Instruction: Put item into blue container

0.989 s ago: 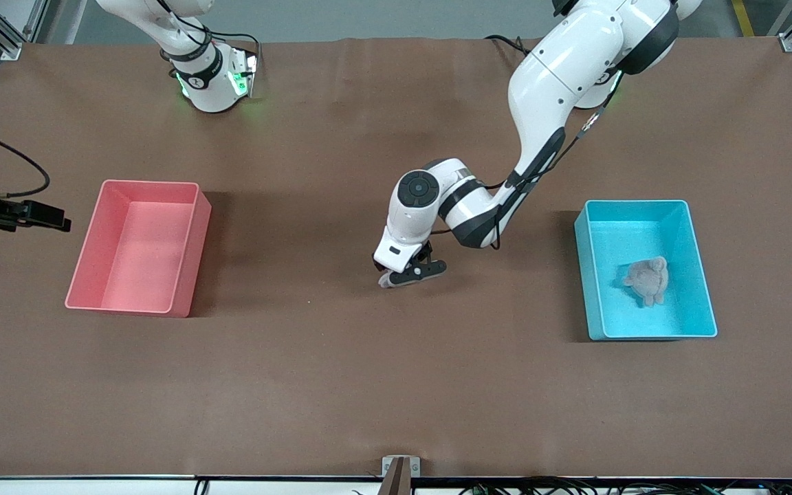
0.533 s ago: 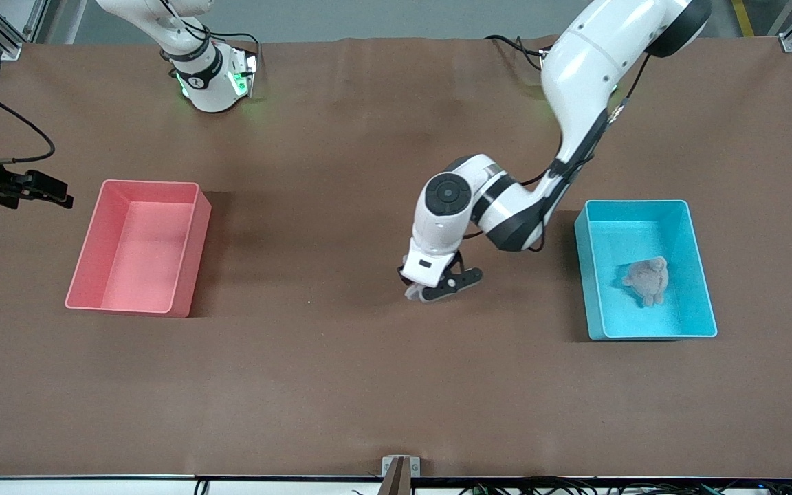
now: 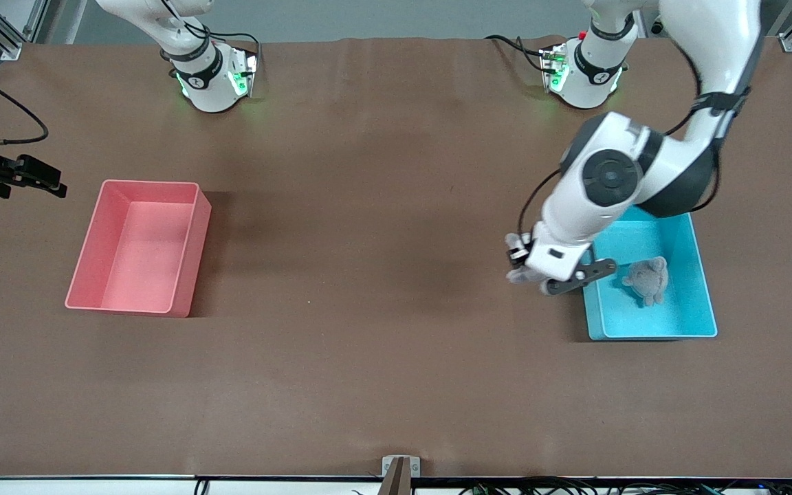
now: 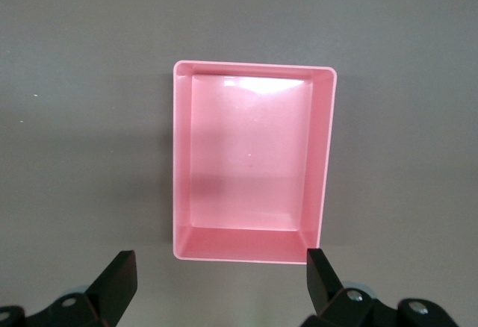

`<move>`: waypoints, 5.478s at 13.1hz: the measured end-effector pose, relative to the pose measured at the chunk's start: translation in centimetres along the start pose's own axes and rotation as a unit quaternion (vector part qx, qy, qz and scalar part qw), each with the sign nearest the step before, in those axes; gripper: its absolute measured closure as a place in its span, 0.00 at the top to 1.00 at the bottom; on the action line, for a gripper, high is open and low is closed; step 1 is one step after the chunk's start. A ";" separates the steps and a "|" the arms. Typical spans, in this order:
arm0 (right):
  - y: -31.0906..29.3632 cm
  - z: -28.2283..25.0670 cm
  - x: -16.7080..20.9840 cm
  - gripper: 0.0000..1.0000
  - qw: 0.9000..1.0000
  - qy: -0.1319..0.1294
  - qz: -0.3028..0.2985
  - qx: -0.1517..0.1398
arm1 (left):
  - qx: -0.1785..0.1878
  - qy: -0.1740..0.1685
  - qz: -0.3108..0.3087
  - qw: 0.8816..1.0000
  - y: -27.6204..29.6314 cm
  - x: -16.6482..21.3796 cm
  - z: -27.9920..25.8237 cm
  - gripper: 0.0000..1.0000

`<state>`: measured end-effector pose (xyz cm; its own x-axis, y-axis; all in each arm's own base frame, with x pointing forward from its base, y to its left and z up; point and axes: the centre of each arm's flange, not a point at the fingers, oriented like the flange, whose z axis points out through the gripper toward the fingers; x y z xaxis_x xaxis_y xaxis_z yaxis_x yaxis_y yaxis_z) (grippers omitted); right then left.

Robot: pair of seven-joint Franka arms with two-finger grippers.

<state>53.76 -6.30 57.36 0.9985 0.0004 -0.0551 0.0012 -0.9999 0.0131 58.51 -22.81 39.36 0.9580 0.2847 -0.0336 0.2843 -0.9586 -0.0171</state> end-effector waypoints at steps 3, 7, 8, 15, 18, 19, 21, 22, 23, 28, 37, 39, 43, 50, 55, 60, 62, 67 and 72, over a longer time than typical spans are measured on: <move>0.2 -0.3 -0.1 1.00 1.000 0.005 0.000 -0.005 | 0.016 -0.016 0.036 0.999 -8.3 1.5 0.8 0.26; 0.5 -1.8 -1.2 1.00 1.000 0.014 0.004 -0.002 | 0.023 -0.049 0.065 0.996 -16.7 3.4 3.5 0.26; 0.6 -2.1 -1.5 1.00 1.000 0.014 0.006 0.002 | 0.022 -0.056 0.066 0.996 -17.9 3.6 4.2 0.26; 0.9 -2.6 -2.3 1.00 1.000 0.008 0.011 0.014 | 0.016 -0.065 0.103 0.992 -20.7 5.5 11.7 0.26; 0.8 -2.5 -2.4 1.00 1.000 0.005 0.011 0.016 | 0.012 -0.072 0.113 0.991 -20.9 5.9 14.6 0.26; 0.7 -2.5 -2.4 1.00 1.000 0.005 0.010 0.016 | 0.009 -0.075 0.114 0.991 -21.0 6.0 15.0 0.26; 0.4 -2.5 -2.4 1.00 1.000 0.005 0.007 0.016 | 0.010 -0.078 0.118 0.990 -21.0 6.0 15.6 0.26; 0.3 -2.5 -2.3 1.00 1.000 0.005 0.007 0.016 | 0.012 -0.079 0.119 0.990 -21.0 6.0 15.8 0.27; 0.3 -2.5 -2.3 1.00 1.000 0.005 0.006 0.016 | 0.012 -0.079 0.118 0.990 -21.0 6.0 15.8 0.28; 0.3 -2.6 -2.4 1.00 1.000 0.008 -0.005 0.015 | 0.012 -0.073 0.117 0.990 -21.1 6.4 15.4 0.66; 0.3 -2.6 -2.5 1.00 1.000 0.004 -0.006 0.016 | 0.061 -0.074 0.101 0.990 -22.3 8.1 8.7 1.00; 0.3 -2.6 -2.5 1.00 1.000 0.003 -0.006 0.016 | 0.062 -0.078 0.092 0.991 -22.2 8.5 6.4 1.00; 0.3 -2.6 -2.5 1.00 1.000 0.002 -0.005 0.016 | 0.030 -0.089 0.086 0.992 -23.6 9.1 1.0 1.00; 0.3 -2.7 -2.6 1.00 1.000 0.004 -0.005 0.016 | -0.017 -0.073 0.069 0.995 -27.1 6.5 -9.9 1.00; 0.3 -3.1 -2.6 1.00 1.000 0.011 -0.006 0.015 | -0.018 -0.021 0.070 0.997 -25.4 3.3 -16.6 1.00; 0.2 -3.2 -2.7 1.00 1.000 0.012 -0.006 0.015 | -0.024 0.010 0.087 0.996 -23.5 2.7 -19.6 1.00; 0.2 -3.2 -2.7 1.00 1.000 0.013 -0.006 0.015 | -0.025 0.017 0.094 0.995 -22.7 2.5 -20.3 1.00; 0.2 -3.2 -2.7 1.00 1.000 0.013 -0.006 0.015 | -0.030 0.038 0.090 0.995 -23.3 2.5 -22.4 1.00; 0.3 -3.2 -2.7 1.00 1.000 0.013 -0.006 0.015 | -0.033 0.055 0.090 0.994 -23.4 2.1 -24.2 1.00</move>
<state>51.26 -6.53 60.72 0.9995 0.0119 -0.0297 0.0114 -0.9998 -0.0164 54.74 0.07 63.83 0.9909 0.1088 0.0788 0.1055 -0.9934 0.0452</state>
